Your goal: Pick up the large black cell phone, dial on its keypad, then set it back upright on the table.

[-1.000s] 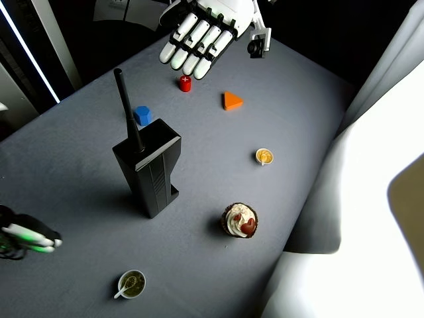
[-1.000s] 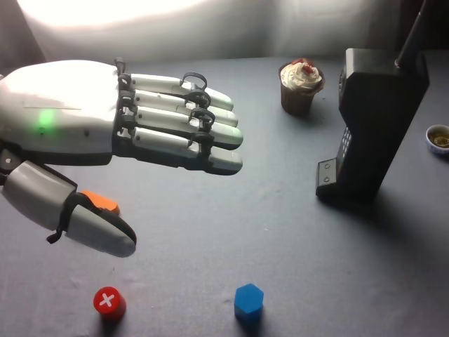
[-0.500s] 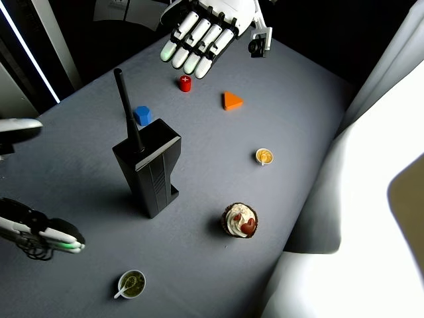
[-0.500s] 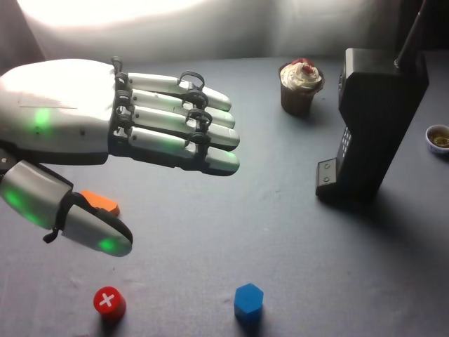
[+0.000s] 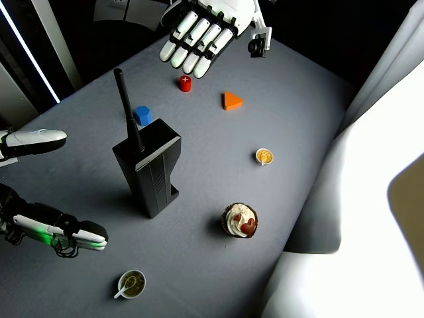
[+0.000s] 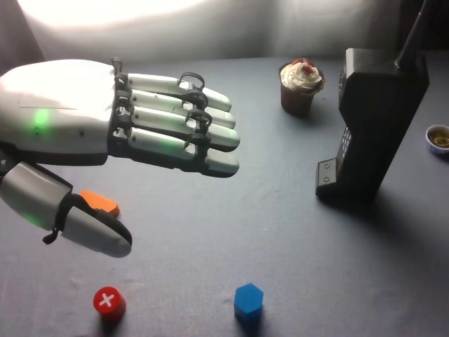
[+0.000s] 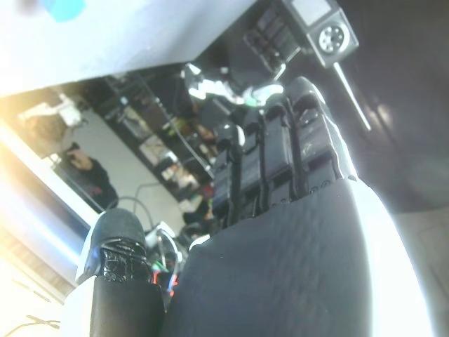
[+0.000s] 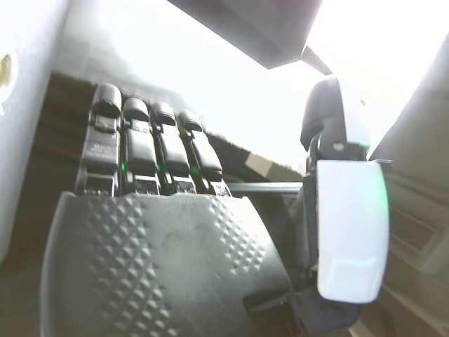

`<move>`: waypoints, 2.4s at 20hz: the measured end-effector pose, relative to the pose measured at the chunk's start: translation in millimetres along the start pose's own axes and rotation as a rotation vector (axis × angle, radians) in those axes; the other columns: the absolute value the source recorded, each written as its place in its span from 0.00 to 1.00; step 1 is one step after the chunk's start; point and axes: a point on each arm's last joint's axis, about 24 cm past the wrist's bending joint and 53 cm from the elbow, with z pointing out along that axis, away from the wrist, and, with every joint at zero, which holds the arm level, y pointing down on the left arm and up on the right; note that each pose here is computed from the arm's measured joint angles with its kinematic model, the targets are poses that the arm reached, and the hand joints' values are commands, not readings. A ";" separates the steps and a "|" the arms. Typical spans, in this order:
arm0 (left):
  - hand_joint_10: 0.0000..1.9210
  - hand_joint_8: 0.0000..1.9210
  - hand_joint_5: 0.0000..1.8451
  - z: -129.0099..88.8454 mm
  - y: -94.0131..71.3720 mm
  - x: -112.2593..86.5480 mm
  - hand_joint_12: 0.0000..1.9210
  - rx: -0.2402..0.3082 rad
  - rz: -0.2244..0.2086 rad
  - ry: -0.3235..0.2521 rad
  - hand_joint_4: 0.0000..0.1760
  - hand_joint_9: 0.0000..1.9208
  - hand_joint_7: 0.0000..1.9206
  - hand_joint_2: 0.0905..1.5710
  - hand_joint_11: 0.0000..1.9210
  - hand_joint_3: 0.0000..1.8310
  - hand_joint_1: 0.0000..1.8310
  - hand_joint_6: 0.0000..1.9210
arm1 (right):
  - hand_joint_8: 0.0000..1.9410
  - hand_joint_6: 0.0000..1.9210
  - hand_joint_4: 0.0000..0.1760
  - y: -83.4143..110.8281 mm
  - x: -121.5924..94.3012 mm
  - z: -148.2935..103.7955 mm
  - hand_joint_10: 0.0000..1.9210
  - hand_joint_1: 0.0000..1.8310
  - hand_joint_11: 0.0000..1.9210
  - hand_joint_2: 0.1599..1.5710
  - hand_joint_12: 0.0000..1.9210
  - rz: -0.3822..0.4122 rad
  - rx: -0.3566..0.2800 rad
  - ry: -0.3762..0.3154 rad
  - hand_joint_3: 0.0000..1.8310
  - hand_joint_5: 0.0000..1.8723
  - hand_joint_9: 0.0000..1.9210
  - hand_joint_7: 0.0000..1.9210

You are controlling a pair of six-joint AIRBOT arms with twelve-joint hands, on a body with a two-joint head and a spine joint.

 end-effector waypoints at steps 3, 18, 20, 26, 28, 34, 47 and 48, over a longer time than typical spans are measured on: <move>0.00 0.00 0.10 -0.6 0.1 -0.2 0.10 0.000 0.001 0.000 0.19 0.06 0.08 0.75 0.00 0.00 0.01 0.00 | 0.00 0.00 0.00 0.0 -0.1 10.2 0.00 0.39 0.00 0.61 0.07 -0.002 -0.014 0.013 0.00 0.03 0.00 0.00; 0.00 0.00 0.10 -2.5 -1.2 -0.9 0.06 0.008 0.013 0.003 0.17 0.05 0.08 0.75 0.00 0.00 0.02 0.00 | 0.00 0.00 0.00 -7.1 25.9 51.5 0.00 0.39 0.00 0.60 0.12 -0.096 0.008 0.276 0.00 0.04 0.01 0.01; 0.00 0.00 0.11 -3.1 -1.0 -1.3 0.05 0.008 0.014 0.003 0.15 0.05 0.09 0.75 0.00 0.00 0.04 0.00 | 0.00 0.00 0.00 -5.2 23.2 55.1 0.00 0.40 0.00 0.61 0.10 -0.098 0.002 0.274 0.00 0.04 0.01 0.01; 0.00 0.00 0.11 -3.1 -1.9 -2.2 0.06 0.013 0.016 0.000 0.15 0.05 0.09 0.75 0.00 0.00 0.04 0.00 | 0.00 0.00 0.00 2.5 29.5 66.8 0.00 0.39 0.00 0.60 0.09 -0.103 -0.029 0.309 0.00 0.04 0.01 0.01; 0.00 0.00 0.11 -3.1 -1.9 -2.2 0.08 0.013 0.016 0.000 0.19 0.06 0.09 0.75 0.00 0.00 0.04 0.00 | 0.00 0.00 0.00 4.2 32.4 70.6 0.00 0.38 0.00 0.61 0.09 -0.109 -0.036 0.322 0.00 0.02 0.00 0.00; 0.00 0.00 0.10 -3.1 -1.9 -2.4 0.04 0.013 0.016 -0.001 0.19 0.05 0.08 0.75 0.00 0.00 0.04 0.00 | 0.00 0.00 0.00 12.4 24.6 79.7 0.00 0.38 0.00 0.60 0.09 -0.116 -0.057 0.304 0.00 0.01 0.00 0.00; 0.00 0.00 0.11 -2.9 -1.9 -2.3 0.11 0.013 0.016 -0.001 0.21 0.06 0.09 0.75 0.00 0.00 0.02 0.00 | 0.00 0.00 0.00 11.5 29.1 92.5 0.00 0.38 0.00 0.61 0.11 -0.111 -0.068 0.311 0.00 0.00 0.00 0.00; 0.00 0.00 0.11 -2.9 -1.9 -2.4 0.11 0.013 0.016 -0.001 0.19 0.06 0.09 0.75 0.00 0.00 0.03 0.00 | 0.00 0.00 0.00 12.0 29.8 93.1 0.00 0.39 0.00 0.60 0.12 -0.109 -0.070 0.312 0.00 0.01 0.01 0.00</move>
